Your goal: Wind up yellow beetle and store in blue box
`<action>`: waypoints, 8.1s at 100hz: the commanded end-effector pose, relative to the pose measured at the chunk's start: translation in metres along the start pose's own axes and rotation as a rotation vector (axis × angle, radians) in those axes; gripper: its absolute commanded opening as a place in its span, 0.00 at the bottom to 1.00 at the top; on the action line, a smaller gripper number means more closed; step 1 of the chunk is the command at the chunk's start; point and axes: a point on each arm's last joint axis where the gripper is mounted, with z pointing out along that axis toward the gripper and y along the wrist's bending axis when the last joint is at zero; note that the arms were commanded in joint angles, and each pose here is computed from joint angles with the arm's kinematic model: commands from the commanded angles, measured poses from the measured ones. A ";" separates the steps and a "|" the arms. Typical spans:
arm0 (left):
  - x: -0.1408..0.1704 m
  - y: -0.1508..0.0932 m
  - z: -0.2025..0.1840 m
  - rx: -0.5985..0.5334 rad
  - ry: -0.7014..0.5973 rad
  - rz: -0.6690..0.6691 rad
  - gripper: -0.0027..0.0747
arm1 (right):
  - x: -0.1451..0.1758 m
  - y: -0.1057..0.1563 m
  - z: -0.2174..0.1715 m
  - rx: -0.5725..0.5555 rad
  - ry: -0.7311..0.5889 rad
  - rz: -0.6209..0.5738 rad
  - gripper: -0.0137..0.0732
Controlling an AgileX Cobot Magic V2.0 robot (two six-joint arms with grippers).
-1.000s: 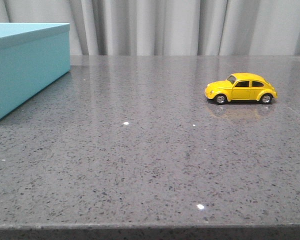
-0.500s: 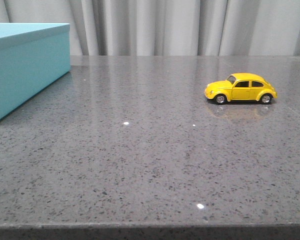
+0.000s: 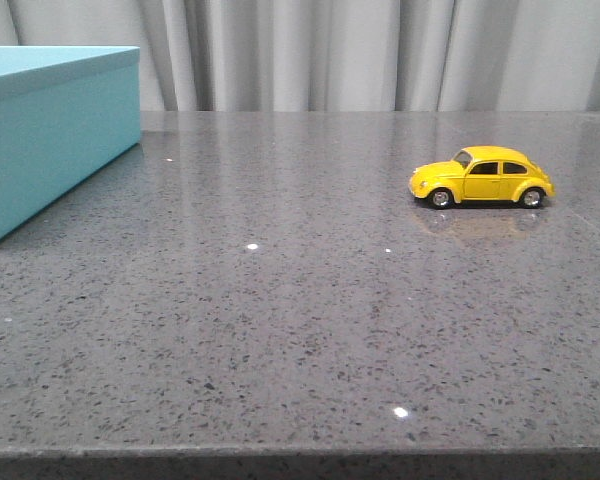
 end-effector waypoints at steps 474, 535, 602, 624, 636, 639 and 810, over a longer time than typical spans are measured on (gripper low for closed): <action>-0.018 -0.001 0.002 0.002 -0.096 -0.013 0.01 | -0.144 0.075 0.164 -0.020 0.689 -0.030 0.75; -0.035 -0.005 0.056 0.008 0.324 -0.037 0.18 | -0.133 0.058 0.097 -0.072 0.522 -0.006 0.75; -0.063 -0.029 0.176 0.373 0.687 0.277 0.78 | -0.135 0.060 0.086 -0.117 0.520 0.043 0.75; -0.060 -0.041 0.207 0.580 0.720 0.453 0.78 | -0.135 0.061 0.086 -0.118 0.520 0.043 0.75; -0.053 -0.059 0.217 0.680 0.699 0.545 0.78 | -0.135 0.061 0.086 -0.118 0.520 0.043 0.75; -0.050 -0.064 0.218 0.708 0.693 0.575 0.78 | -0.135 0.061 0.086 -0.118 0.520 0.043 0.75; 0.078 -0.134 0.258 1.056 0.959 0.746 0.73 | -0.134 0.060 0.085 -0.117 0.526 0.040 0.75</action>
